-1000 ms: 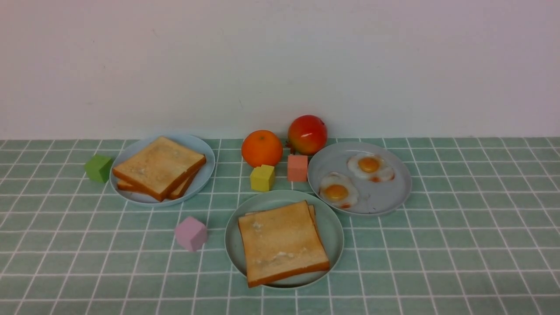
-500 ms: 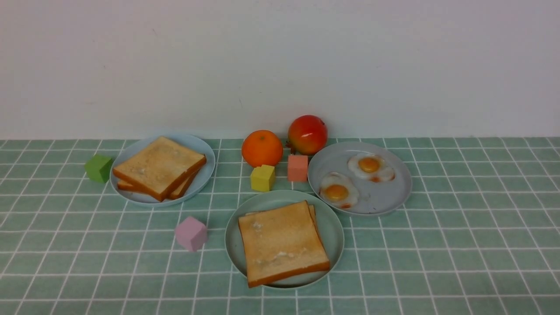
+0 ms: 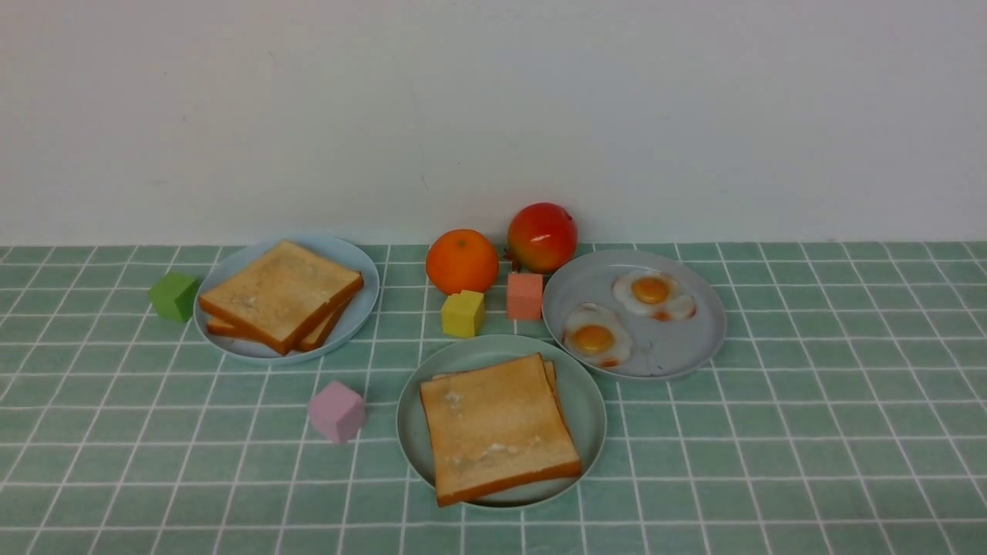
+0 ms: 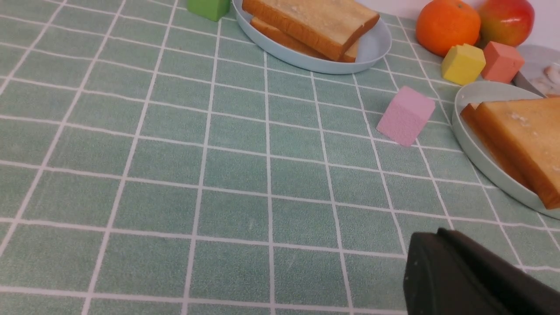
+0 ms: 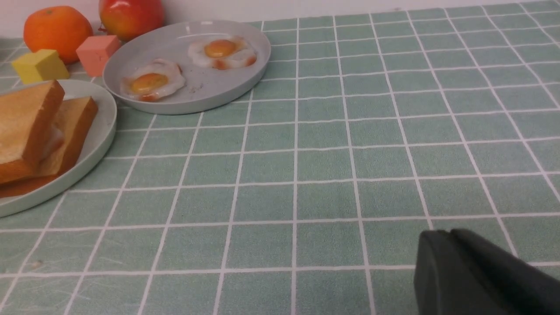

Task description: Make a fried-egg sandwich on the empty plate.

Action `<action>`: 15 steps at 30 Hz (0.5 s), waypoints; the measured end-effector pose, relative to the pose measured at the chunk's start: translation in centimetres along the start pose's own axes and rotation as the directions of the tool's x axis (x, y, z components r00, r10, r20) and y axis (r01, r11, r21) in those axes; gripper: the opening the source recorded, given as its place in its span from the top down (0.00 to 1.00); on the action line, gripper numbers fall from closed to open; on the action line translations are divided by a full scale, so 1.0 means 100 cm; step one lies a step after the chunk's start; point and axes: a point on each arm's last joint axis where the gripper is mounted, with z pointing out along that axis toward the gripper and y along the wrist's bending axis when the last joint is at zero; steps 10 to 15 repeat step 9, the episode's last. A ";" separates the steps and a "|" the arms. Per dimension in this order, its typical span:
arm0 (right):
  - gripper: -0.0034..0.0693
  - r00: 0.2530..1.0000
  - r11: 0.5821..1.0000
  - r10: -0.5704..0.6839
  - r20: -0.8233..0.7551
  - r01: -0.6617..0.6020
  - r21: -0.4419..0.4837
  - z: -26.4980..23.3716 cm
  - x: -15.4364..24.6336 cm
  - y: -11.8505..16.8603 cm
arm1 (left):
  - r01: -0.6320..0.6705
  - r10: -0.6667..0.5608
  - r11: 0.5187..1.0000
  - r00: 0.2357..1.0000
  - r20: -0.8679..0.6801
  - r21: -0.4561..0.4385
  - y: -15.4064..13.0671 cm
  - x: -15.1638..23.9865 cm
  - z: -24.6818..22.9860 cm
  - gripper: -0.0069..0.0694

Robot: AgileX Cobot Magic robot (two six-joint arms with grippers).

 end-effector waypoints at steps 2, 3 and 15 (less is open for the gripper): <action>0.90 1.000 1.000 0.000 0.000 0.000 0.000 0.000 0.000 0.000 | 0.003 -0.003 1.000 1.000 0.000 0.000 0.000 0.000 0.000 0.92; 0.90 1.000 1.000 0.000 0.000 0.000 0.000 0.000 0.000 0.000 | 0.003 -0.003 1.000 1.000 0.000 0.000 0.000 0.000 0.000 0.92; 0.88 1.000 1.000 0.000 0.000 0.000 0.000 0.000 0.000 0.000 | 0.004 -0.004 1.000 1.000 0.000 0.000 0.000 0.000 0.000 0.92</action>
